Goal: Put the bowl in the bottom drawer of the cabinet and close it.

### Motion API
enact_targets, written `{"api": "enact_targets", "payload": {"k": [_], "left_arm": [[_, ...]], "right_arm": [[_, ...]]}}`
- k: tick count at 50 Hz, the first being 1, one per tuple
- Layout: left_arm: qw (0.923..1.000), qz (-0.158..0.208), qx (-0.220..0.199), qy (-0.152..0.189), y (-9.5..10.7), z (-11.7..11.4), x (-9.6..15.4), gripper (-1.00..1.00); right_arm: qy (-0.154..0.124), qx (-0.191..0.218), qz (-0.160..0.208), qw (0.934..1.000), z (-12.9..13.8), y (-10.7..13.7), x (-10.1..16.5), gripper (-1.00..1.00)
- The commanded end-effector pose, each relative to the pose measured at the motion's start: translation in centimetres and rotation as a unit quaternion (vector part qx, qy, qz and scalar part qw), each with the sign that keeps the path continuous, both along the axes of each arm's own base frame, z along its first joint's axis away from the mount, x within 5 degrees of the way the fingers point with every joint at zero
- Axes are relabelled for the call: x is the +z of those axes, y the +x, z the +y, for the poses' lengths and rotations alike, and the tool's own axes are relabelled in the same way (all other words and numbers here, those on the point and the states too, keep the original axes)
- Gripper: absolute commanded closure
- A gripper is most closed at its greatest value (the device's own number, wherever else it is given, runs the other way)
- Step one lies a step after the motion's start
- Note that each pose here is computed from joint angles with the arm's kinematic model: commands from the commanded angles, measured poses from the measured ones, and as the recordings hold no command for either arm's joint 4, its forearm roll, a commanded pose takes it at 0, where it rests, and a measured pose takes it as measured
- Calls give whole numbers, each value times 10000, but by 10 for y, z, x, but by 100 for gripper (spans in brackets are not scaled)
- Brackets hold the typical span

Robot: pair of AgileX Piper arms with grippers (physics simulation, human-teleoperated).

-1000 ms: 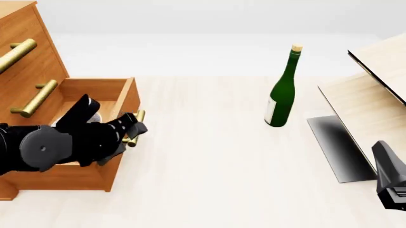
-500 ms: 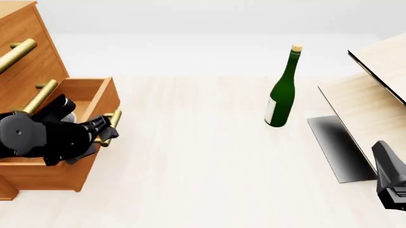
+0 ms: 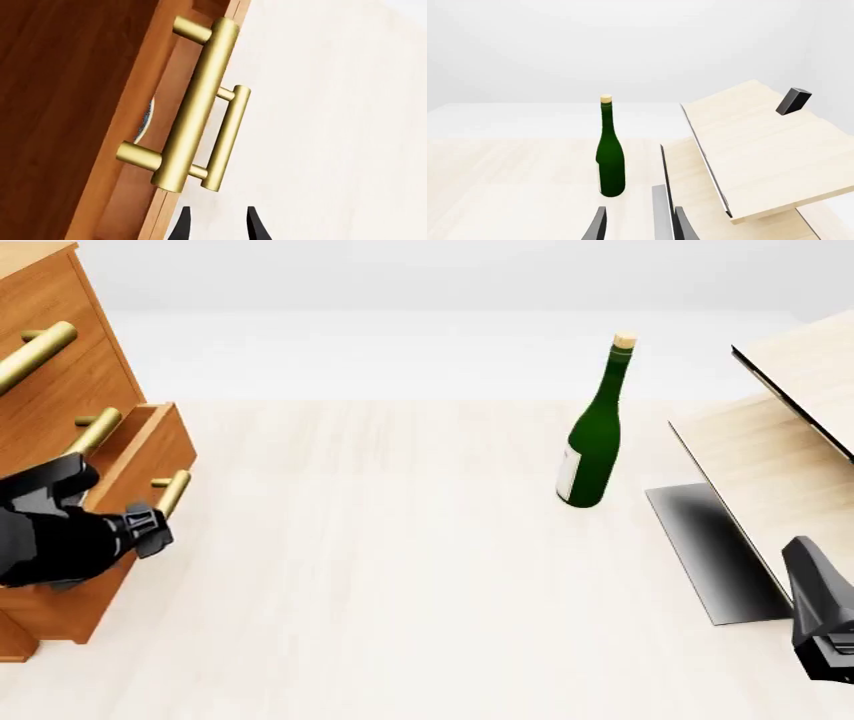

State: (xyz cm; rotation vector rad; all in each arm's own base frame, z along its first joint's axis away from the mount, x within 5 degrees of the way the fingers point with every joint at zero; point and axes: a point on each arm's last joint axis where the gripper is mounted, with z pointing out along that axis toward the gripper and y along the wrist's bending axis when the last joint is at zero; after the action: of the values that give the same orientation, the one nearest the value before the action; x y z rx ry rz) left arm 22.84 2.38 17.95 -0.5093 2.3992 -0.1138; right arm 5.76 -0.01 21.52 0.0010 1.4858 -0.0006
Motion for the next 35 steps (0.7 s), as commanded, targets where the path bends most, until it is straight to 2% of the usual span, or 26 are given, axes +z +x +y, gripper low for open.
{"api": "enact_targets", "payload": {"k": [1, 8, 10, 12, 15, 20, 22, 23, 27, 31, 35], "left_arm": [[9949, -566, 90, 828, 12, 38, 4, -100], [9870, -774, 240, 1386, -3, 62, 15, -100], [9877, -722, 340, 1343, -4, 65, 14, -100], [9849, -765, 411, 1497, -11, 71, 18, -100], [9835, -757, 548, 1551, -15, 78, 18, -100], [9820, -771, 576, 1622, -18, 81, 19, -100], [9776, -798, 697, 1816, -27, 88, 23, -100], [9798, -793, 658, 1713, -22, 85, 21, -100], [9803, -791, 651, 1691, -22, 84, 21, -100], [9862, -729, 462, 1411, -12, 70, 13, -100], [9897, -695, 39, 1250, -5, 48, 8, -100]], "right_arm": [[0, 0, 0, 10000, 0, 0, 0, -100], [0, 0, 0, 10000, 0, 0, 0, -100], [0, 0, 0, 10000, 0, 0, 0, -100], [0, 0, 0, 10000, 0, 0, 0, -100], [0, 0, 0, 10000, 0, 0, 0, -100], [0, 0, 0, 10000, 0, 0, 0, -100], [0, 0, 0, 10000, 0, 0, 0, -100], [0, 0, 0, 10000, 0, 0, 0, -100], [0, 0, 0, 10000, 0, 0, 0, -100], [0, 0, 0, 10000, 0, 0, 0, -100], [0, 0, 0, 10000, 0, 0, 0, -100]]}}
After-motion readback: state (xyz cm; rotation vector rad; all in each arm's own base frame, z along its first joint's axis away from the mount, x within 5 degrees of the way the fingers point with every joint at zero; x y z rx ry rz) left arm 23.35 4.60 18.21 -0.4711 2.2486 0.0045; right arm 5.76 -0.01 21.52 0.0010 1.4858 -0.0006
